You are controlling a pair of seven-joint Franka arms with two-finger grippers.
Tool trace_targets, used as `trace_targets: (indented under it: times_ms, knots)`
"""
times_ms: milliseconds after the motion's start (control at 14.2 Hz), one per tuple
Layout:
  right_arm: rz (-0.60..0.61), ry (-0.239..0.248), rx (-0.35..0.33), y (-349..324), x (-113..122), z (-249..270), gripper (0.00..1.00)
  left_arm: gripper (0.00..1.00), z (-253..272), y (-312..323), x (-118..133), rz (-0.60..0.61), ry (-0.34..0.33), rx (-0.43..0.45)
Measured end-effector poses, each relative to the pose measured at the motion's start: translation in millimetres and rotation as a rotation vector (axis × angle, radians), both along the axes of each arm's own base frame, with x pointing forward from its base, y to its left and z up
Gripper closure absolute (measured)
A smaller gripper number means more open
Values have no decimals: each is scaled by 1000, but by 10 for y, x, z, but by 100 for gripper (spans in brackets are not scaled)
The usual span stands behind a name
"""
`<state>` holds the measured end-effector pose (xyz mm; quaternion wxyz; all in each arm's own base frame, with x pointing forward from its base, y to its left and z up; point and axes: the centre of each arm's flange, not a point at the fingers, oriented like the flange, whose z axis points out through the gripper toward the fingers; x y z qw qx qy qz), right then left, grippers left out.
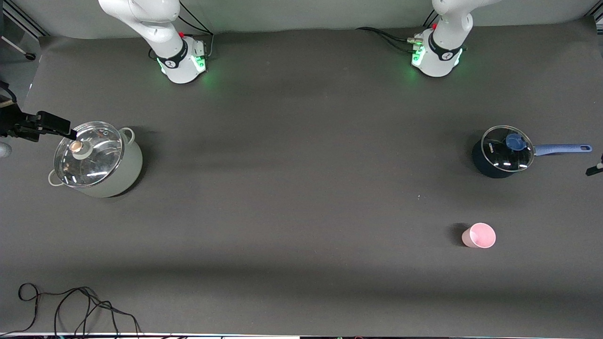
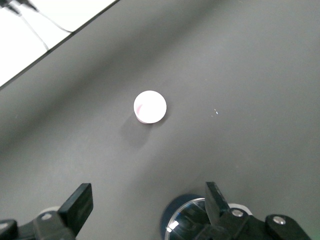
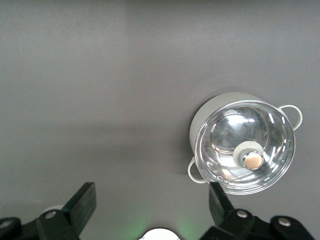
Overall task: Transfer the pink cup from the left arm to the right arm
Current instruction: 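Move the left gripper down to the pink cup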
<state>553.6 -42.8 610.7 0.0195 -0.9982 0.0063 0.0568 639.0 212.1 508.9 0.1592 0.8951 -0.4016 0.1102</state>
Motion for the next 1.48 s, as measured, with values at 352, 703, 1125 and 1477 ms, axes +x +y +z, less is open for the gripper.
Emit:
trace_targets:
  times_ms: [352, 703, 1125, 1477]
  knots:
    - [1, 1, 0, 6, 3, -5, 0, 0, -859, 513, 108, -146, -125, -167]
    - [1, 3, 0, 4, 9, -16, 0, 0, -1916, 689, 161, -217, -228, -373]
    - [1, 7, 1, 1, 23, -42, 0, 0, -3010, 542, 151, -320, -354, -523]
    - [0, 8, 1, -3, 25, -47, 0, 0, -3711, 478, 40, -362, -536, -557]
